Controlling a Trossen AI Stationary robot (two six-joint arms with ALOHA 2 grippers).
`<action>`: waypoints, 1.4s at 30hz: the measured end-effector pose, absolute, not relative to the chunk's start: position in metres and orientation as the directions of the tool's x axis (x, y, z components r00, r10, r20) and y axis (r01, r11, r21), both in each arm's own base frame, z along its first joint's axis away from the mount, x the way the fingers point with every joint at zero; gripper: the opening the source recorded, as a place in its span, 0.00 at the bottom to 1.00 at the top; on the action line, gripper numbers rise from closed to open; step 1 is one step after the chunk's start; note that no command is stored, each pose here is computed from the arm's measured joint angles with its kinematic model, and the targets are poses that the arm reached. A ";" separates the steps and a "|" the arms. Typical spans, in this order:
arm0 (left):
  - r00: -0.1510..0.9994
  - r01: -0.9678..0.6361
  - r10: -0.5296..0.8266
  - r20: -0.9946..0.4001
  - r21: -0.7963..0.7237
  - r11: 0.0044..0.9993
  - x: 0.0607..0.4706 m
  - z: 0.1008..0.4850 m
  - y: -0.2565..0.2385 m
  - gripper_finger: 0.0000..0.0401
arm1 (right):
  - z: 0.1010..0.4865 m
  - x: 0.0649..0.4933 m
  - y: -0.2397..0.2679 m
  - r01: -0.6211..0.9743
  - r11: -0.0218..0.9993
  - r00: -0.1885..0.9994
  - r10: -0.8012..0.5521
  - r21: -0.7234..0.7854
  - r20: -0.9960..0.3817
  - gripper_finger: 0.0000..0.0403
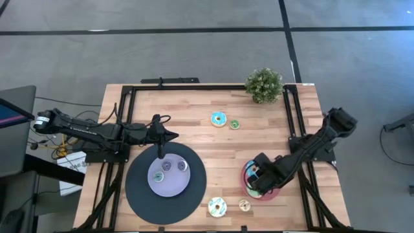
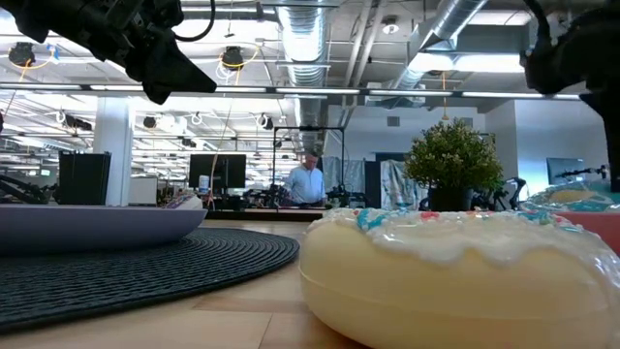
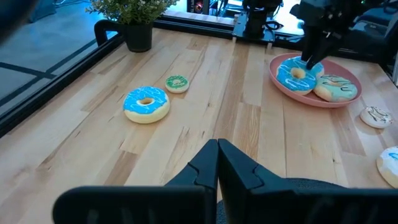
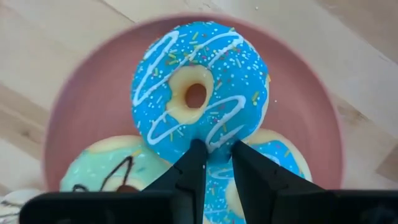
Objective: Pick & Place donuts
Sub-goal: Adjust the large blue donut on the pink plate
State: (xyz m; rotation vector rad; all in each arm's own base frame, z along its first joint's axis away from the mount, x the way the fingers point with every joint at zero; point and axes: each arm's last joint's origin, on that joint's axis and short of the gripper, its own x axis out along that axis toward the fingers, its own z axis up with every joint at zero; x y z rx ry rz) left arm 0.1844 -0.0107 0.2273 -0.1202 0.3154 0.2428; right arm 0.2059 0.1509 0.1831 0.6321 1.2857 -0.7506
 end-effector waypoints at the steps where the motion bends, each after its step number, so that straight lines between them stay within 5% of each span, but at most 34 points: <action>1: 0.922 -0.254 0.217 -0.321 -0.079 0.964 0.184 0.227 -0.011 0.00 | 0.185 0.205 0.151 0.786 0.618 0.120 -0.135 0.011 -0.984 0.17; 12: 0.922 -0.257 0.217 -0.321 -0.087 0.963 0.184 0.227 -0.011 0.00 | 0.200 0.196 0.152 0.757 0.651 0.218 -0.169 0.057 -0.961 0.24; 28: 0.922 -0.258 0.217 -0.321 -0.089 0.962 0.184 0.227 -0.011 0.00 | 0.198 0.180 0.163 0.768 0.640 0.086 -0.089 0.009 -0.992 0.54; 42: 0.922 -0.262 0.217 -0.321 -0.103 0.960 0.184 0.227 -0.011 0.00 | 0.173 0.151 0.166 0.870 0.490 0.002 -0.124 -0.059 -0.992 0.51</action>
